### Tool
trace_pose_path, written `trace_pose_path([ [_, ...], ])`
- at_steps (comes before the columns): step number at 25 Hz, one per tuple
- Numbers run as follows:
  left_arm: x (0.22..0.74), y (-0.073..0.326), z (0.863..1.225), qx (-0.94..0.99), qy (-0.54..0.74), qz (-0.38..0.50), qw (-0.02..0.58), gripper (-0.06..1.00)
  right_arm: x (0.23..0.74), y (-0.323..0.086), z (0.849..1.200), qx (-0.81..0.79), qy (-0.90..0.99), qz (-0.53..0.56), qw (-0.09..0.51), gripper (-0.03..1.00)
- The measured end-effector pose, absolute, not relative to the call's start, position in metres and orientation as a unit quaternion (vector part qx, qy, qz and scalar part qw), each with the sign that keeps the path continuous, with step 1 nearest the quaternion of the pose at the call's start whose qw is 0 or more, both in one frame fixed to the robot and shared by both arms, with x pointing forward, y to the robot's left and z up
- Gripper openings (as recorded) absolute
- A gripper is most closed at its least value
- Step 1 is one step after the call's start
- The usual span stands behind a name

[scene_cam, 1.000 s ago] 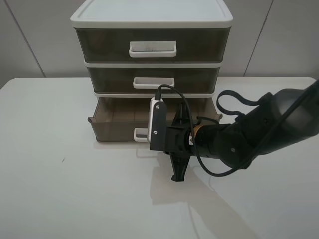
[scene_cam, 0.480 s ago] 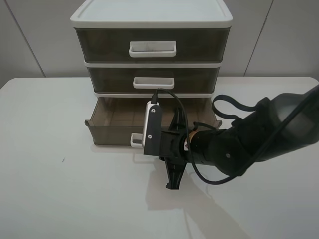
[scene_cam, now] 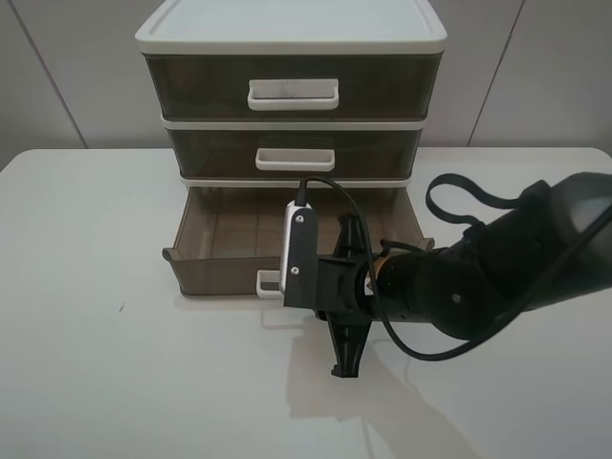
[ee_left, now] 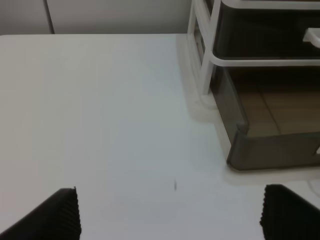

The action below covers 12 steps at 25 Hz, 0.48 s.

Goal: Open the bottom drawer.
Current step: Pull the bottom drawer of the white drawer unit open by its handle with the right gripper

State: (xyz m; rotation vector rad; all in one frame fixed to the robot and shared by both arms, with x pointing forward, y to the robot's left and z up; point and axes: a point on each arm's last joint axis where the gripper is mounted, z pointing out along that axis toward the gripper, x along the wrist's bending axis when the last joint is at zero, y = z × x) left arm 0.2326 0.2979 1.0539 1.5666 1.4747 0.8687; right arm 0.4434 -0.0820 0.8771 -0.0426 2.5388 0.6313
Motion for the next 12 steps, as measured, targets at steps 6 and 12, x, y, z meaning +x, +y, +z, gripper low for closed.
trace_pose_path([
  [6,0.2326,0.2979,1.0539,0.619,0.583,0.343,0.399,0.74,0.4416,-0.0811,0.8773,-0.017,0.938,0.233,0.256,0.09],
  [12,0.2326,0.2979,1.0539,0.619,0.583,0.343,0.399,0.74,0.4413,-0.0814,0.8769,-0.014,0.939,0.231,0.254,0.33],
])
